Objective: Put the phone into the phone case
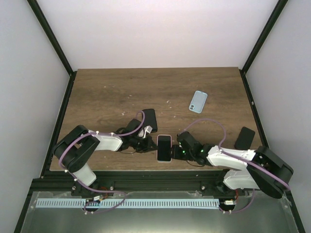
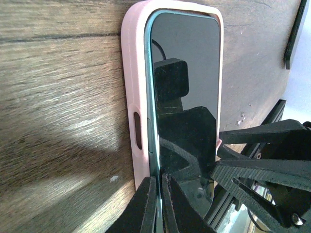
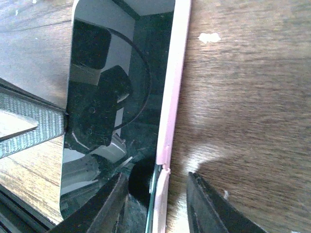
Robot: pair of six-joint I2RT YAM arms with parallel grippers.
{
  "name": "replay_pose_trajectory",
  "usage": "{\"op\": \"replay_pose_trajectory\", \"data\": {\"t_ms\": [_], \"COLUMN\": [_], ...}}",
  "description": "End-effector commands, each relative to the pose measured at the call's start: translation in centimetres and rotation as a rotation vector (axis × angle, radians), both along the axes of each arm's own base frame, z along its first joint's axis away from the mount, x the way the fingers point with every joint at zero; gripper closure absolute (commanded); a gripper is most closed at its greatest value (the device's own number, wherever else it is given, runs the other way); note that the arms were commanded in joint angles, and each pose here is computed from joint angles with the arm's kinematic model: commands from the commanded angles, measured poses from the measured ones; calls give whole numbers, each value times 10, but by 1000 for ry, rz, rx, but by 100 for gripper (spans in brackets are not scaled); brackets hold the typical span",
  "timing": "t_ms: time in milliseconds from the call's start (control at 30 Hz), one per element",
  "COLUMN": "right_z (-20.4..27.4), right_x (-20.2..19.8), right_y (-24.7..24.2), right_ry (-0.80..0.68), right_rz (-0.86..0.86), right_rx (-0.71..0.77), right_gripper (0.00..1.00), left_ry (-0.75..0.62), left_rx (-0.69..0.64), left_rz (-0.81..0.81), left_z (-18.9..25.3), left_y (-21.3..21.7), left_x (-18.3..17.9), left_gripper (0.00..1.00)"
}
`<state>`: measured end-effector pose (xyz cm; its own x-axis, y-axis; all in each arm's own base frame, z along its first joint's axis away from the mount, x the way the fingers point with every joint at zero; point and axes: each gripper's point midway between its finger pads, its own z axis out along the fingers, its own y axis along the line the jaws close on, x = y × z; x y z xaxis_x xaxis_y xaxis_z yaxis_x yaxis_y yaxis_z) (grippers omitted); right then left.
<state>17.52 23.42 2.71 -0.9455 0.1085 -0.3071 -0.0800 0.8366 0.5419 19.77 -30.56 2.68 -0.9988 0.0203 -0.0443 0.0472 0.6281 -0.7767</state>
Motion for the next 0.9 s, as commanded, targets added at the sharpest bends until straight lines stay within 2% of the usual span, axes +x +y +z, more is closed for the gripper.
{"op": "replay_pose_trajectory", "data": {"t_ms": [0, 267, 567, 667, 867], "right_z": [-1, -5, 37, 41, 33], "right_x": [8, 11, 20, 17, 8], "right_y": [-2, 21, 47, 49, 45], "right_ry": [-20, 1, -83, -77, -55], "right_rz": [-33, 19, 70, 82, 87], "right_rx": [0, 67, 246, 266, 292], "right_gripper": [63, 63, 68, 70, 80], "left_ry": [8, 34, 36, 20, 21], "left_rx": [64, 51, 82, 108, 96], "left_rz": [-10, -10, -25, -19, -16], "left_z": [-14, -17, -21, -22, -19], "left_y": [4, 4, 13, 20, 20], "left_x": [-6, -10, -17, -16, -17], "left_gripper": [93, 90, 91, 91, 91]}}
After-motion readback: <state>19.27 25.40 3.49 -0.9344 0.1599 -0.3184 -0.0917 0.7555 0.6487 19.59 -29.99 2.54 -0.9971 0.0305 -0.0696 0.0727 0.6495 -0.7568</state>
